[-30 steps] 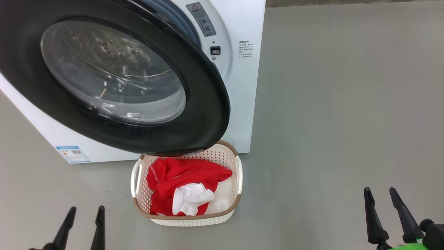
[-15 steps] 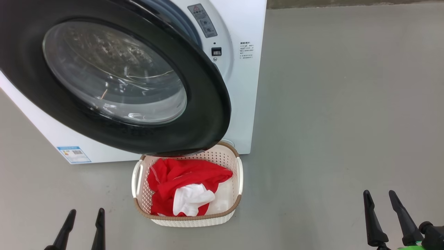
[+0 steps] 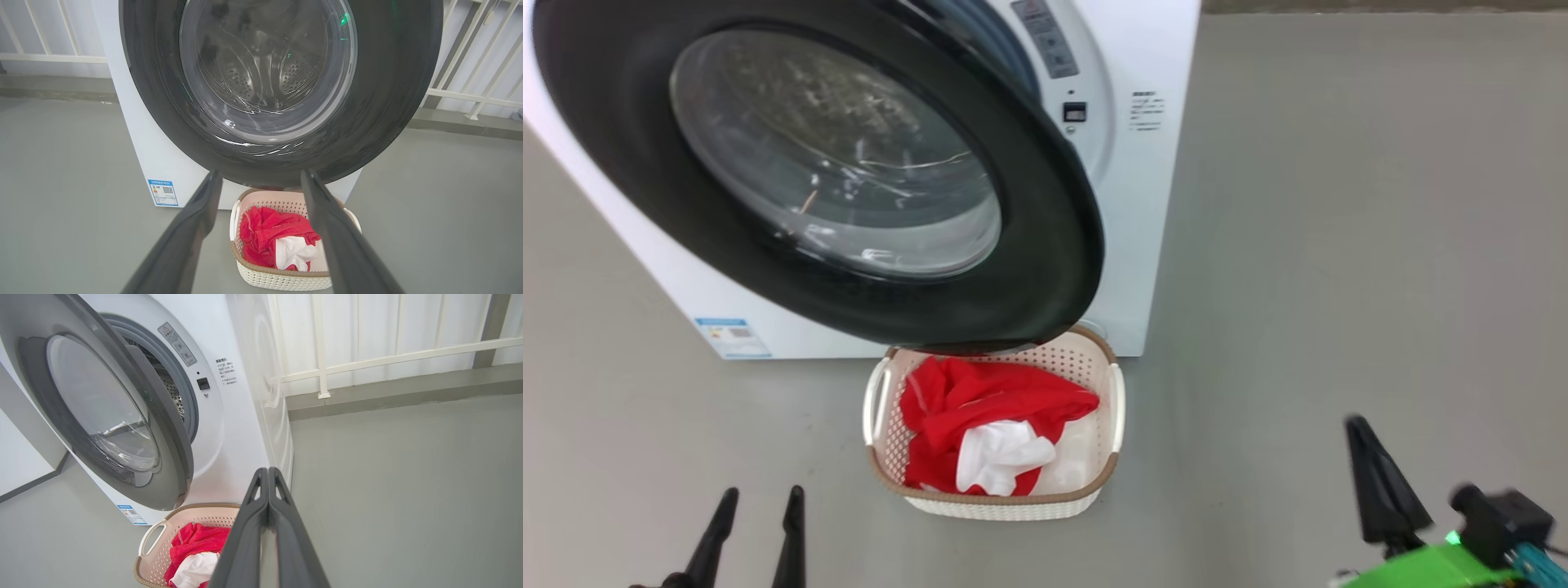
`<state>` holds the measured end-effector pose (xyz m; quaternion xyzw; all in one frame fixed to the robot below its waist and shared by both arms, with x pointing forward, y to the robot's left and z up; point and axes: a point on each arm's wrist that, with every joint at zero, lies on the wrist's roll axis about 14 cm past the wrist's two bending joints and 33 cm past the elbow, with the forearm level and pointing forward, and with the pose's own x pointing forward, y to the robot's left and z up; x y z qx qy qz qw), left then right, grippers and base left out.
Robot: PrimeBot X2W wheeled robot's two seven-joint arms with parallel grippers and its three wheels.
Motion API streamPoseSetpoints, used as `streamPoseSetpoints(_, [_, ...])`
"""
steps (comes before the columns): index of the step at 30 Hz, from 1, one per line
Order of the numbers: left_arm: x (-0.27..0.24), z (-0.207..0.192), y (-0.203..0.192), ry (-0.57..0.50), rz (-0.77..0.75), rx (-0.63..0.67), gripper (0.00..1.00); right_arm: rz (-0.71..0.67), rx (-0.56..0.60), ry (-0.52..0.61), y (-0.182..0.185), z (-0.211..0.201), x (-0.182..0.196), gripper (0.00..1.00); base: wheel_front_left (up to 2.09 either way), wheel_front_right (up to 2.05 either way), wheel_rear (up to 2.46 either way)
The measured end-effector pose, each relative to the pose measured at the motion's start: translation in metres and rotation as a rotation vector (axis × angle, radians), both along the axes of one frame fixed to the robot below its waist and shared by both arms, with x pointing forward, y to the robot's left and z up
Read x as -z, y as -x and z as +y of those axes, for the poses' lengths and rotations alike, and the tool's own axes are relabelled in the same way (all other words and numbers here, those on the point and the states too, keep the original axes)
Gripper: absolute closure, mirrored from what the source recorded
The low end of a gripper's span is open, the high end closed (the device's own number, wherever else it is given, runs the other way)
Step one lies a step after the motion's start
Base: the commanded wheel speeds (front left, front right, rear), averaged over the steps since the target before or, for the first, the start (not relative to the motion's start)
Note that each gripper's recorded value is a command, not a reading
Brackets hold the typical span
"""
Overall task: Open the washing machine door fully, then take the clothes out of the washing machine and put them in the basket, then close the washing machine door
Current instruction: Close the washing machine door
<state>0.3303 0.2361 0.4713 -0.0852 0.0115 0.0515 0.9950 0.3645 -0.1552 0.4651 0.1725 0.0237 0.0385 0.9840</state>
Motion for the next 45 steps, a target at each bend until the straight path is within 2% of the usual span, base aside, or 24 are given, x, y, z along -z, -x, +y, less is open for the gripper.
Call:
streamPoseSetpoints(12, [-0.003, 0.003, 0.007, 0.044, -0.012, -0.052, 0.0, -0.155, -0.319, -0.012, -0.062, 0.113, -0.047, 1.0, 0.0, 0.0, 0.0])
streamPoseSetpoints(23, [-0.007, 0.015, 0.01, 0.073, -0.024, -0.119, 0.0, -0.254, -0.484, -0.029, -0.107, 0.185, -0.081, 1.0, 0.0, 0.0, 0.0])
streamPoseSetpoints(33, [0.0, 0.024, 0.002, 0.082, 0.004, -0.151, 0.0, -0.224, -0.519, -0.034, -0.138, 0.21, -0.061, 1.0, 0.0, 0.0, 0.0])
streamPoseSetpoints(45, [0.008, 0.026, -0.017, 0.098, 0.025, -0.158, 0.0, -0.226, -0.466, -0.061, -0.182, 0.209, -0.05, 1.0, 0.0, 0.0, 0.0])
